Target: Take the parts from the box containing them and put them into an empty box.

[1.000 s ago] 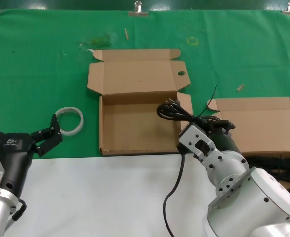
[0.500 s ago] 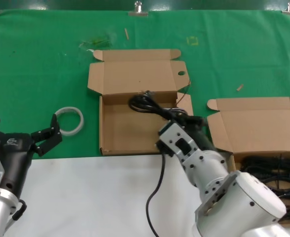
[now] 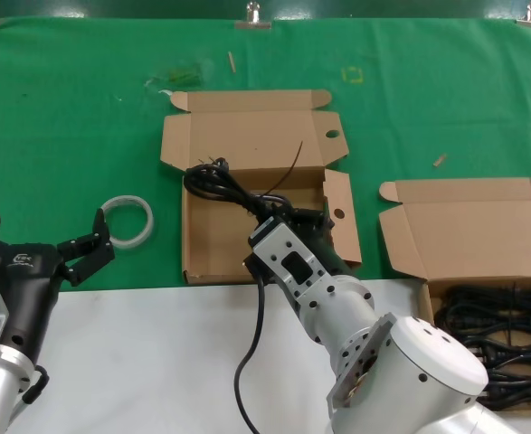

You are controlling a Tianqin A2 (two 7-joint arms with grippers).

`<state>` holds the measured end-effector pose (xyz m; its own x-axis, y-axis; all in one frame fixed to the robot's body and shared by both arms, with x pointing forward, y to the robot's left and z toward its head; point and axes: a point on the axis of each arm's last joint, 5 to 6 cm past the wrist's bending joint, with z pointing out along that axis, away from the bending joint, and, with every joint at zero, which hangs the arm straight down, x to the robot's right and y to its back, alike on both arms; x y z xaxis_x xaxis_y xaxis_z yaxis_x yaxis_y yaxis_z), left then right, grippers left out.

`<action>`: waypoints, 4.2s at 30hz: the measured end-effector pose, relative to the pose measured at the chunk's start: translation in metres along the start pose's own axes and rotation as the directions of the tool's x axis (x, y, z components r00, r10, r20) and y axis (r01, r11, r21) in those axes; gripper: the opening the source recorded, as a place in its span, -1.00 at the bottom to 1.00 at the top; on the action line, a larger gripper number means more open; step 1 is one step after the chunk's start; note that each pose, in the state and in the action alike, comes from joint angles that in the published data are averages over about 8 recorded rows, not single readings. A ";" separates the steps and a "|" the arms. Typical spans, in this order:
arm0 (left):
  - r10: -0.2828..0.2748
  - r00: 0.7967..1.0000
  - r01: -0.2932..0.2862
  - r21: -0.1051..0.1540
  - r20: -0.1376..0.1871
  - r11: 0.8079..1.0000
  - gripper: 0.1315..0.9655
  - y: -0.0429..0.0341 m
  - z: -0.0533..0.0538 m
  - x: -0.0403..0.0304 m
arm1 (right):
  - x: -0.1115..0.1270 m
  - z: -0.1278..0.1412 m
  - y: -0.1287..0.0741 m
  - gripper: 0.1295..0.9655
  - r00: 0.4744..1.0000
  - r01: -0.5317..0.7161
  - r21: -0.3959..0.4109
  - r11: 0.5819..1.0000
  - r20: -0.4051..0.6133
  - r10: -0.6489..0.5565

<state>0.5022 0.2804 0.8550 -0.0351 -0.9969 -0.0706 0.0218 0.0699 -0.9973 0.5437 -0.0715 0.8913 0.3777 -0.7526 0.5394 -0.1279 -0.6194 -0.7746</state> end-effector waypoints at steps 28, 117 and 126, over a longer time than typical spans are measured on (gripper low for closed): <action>0.000 1.000 0.000 0.000 0.000 1.000 1.00 0.0000 0.000 0.0000 | -0.002 0.007 0.009 -0.81 1.000 -0.024 -0.021 0.999 0.005 0.024; 0.000 1.000 0.000 0.000 0.000 1.000 1.00 0.0000 0.000 0.0000 | 0.091 -0.038 0.117 1.00 0.793 -0.490 0.355 0.796 -0.197 0.576; 0.000 1.000 0.000 0.000 0.000 1.000 1.00 0.0000 0.000 0.0000 | 0.100 -0.052 0.139 1.00 0.773 -0.517 0.359 0.777 -0.193 0.604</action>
<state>0.5022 0.2804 0.8550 -0.0351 -0.9969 -0.0706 0.0218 0.0699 -0.9973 0.5164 -0.2445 0.8552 0.0383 -0.9992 0.0129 0.0343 -0.0116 -0.9993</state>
